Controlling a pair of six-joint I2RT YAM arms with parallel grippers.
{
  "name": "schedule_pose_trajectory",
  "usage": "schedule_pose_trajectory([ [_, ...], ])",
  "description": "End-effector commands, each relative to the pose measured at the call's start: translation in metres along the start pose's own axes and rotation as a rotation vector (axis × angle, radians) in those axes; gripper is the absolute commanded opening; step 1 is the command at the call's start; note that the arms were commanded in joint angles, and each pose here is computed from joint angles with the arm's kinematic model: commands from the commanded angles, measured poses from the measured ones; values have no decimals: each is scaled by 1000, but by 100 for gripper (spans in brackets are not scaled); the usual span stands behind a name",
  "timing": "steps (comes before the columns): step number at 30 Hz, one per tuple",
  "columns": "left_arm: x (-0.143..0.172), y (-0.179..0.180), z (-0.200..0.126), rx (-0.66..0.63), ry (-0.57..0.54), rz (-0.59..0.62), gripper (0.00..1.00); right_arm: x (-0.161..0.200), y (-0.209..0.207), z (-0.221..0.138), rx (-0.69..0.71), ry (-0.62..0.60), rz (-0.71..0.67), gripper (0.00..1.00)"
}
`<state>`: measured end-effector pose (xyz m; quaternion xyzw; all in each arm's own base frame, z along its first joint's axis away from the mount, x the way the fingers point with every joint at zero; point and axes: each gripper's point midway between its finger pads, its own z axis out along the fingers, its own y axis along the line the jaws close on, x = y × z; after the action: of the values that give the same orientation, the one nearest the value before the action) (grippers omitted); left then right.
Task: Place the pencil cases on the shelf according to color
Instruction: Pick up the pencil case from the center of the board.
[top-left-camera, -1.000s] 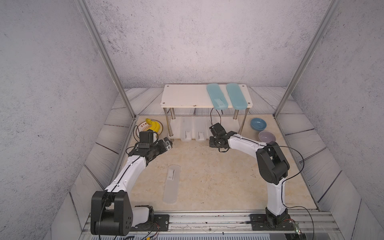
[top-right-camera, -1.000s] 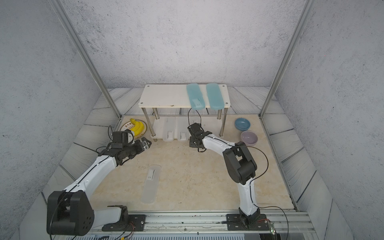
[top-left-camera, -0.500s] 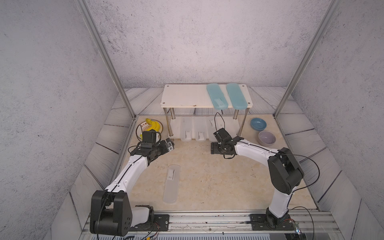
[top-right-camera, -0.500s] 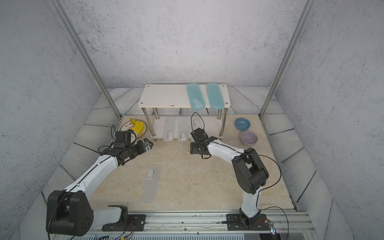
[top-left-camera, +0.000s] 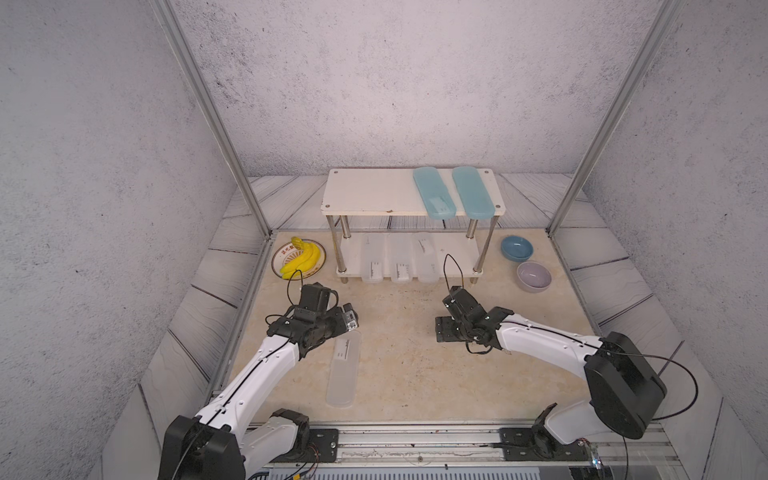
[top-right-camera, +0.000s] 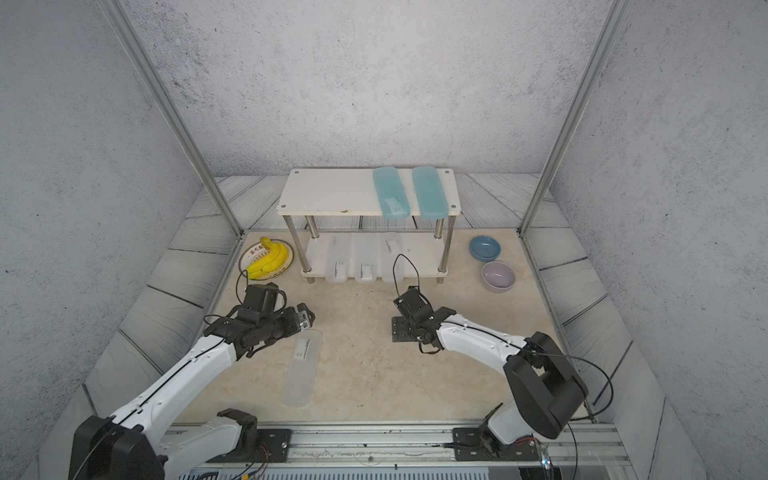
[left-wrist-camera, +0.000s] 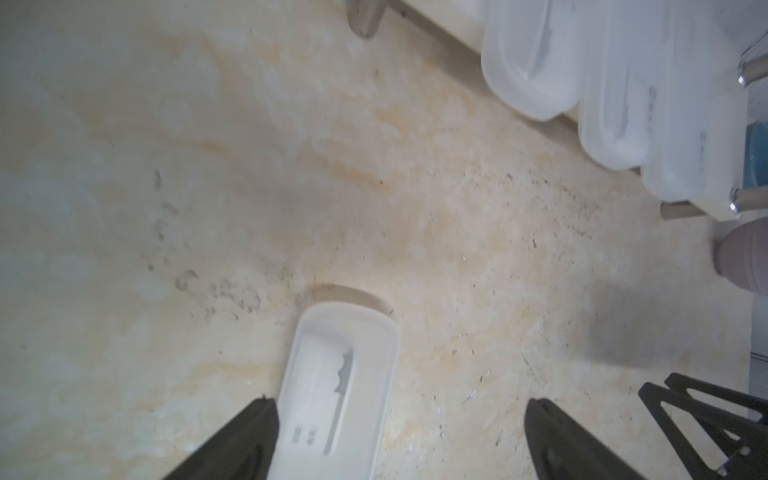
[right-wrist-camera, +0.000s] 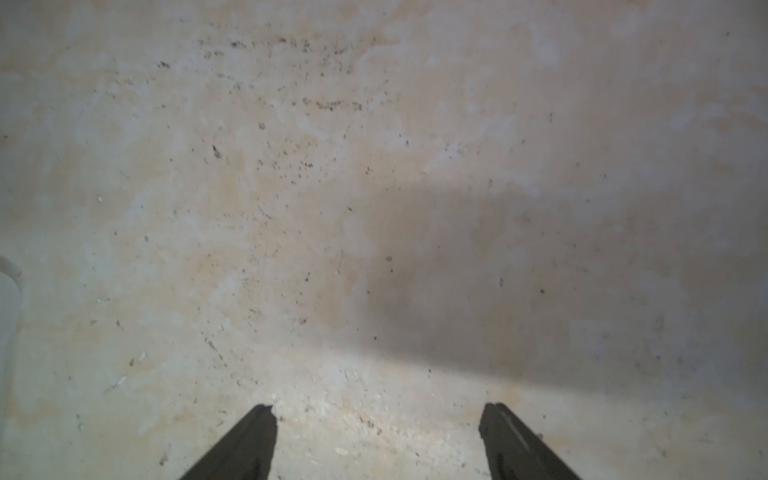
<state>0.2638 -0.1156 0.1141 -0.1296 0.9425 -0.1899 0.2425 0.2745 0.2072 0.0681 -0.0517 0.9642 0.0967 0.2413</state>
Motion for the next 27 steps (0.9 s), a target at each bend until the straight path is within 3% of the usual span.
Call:
schedule_pose_trajectory([
  [1, 29, 9, 4, -54, 61, -45, 99, 4, -7, -6, 12, -37, -23, 83],
  [11, 53, 41, 19, -197, 116, -119, 99, 20, -22, -12, 15, -60, -51, 84],
  [18, 78, 48, 35, -183, 190, -185, 99, 28, -28, -6, 29, -53, -54, 84],
  [27, 92, 16, 52, -135, 277, -124, 99, 28, -39, -14, 65, -88, -53, 84],
])
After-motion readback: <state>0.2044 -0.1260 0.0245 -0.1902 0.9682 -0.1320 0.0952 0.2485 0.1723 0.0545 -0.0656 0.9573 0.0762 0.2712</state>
